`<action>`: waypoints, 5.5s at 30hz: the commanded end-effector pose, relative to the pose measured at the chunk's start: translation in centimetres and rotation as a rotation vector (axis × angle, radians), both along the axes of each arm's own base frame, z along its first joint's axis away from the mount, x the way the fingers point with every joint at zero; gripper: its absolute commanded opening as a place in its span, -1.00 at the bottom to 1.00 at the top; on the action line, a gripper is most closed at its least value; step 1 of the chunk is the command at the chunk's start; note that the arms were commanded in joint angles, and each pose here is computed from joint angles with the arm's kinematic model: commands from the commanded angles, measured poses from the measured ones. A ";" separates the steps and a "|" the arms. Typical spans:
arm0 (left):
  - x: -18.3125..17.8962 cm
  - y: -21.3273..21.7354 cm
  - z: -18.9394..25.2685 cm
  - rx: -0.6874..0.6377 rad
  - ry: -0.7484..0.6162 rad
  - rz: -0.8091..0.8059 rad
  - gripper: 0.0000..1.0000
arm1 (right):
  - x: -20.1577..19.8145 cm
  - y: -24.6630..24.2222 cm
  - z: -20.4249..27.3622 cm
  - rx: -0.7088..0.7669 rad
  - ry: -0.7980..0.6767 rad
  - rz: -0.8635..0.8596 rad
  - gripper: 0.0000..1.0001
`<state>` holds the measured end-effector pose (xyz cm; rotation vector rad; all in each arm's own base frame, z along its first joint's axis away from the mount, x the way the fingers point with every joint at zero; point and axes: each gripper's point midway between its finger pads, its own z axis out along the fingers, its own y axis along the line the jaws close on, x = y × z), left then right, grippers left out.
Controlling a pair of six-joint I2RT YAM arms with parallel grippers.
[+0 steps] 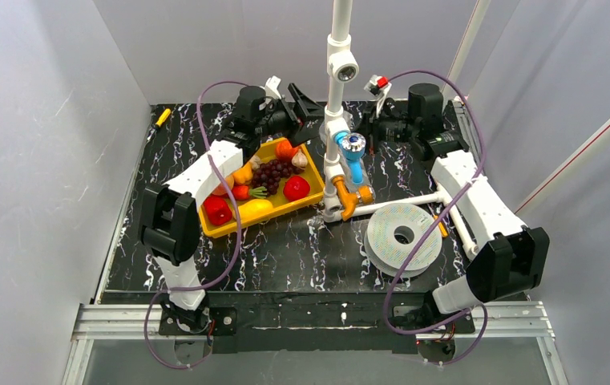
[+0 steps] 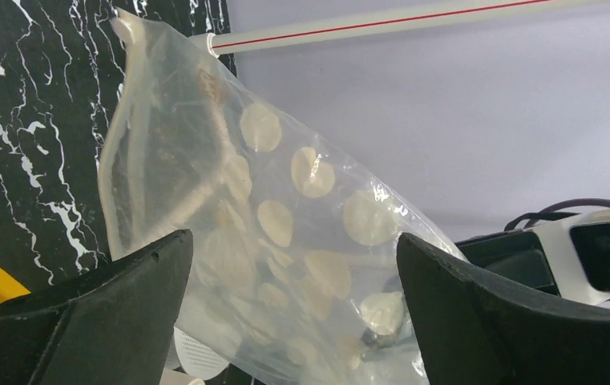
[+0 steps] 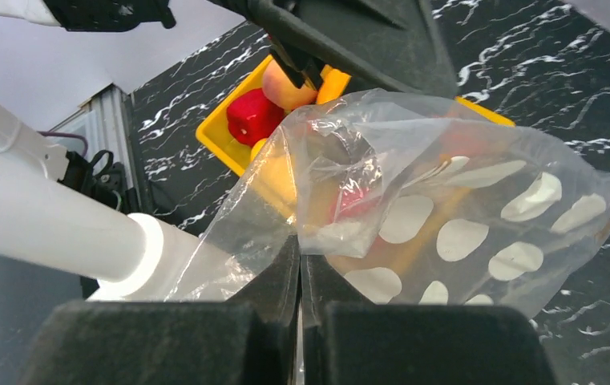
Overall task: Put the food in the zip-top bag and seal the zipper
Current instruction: Open the zipper of the food storage bag at the center of the board.
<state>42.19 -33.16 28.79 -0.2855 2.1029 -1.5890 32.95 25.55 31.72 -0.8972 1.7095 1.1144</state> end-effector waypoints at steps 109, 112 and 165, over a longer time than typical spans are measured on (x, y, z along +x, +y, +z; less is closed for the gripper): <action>-30.2 15.8 0.4 0.511 -1.381 -0.162 -1.00 | -19.8 16.0 7.1 -0.239 0.001 -0.552 0.97; -30.7 15.9 0.6 0.507 -1.389 -0.164 -1.00 | -17.6 16.7 6.0 -0.300 0.034 -0.550 0.97; -32.3 18.3 6.9 0.396 -1.098 0.024 0.97 | -16.5 16.4 5.5 -0.316 -0.235 -0.361 -0.97</action>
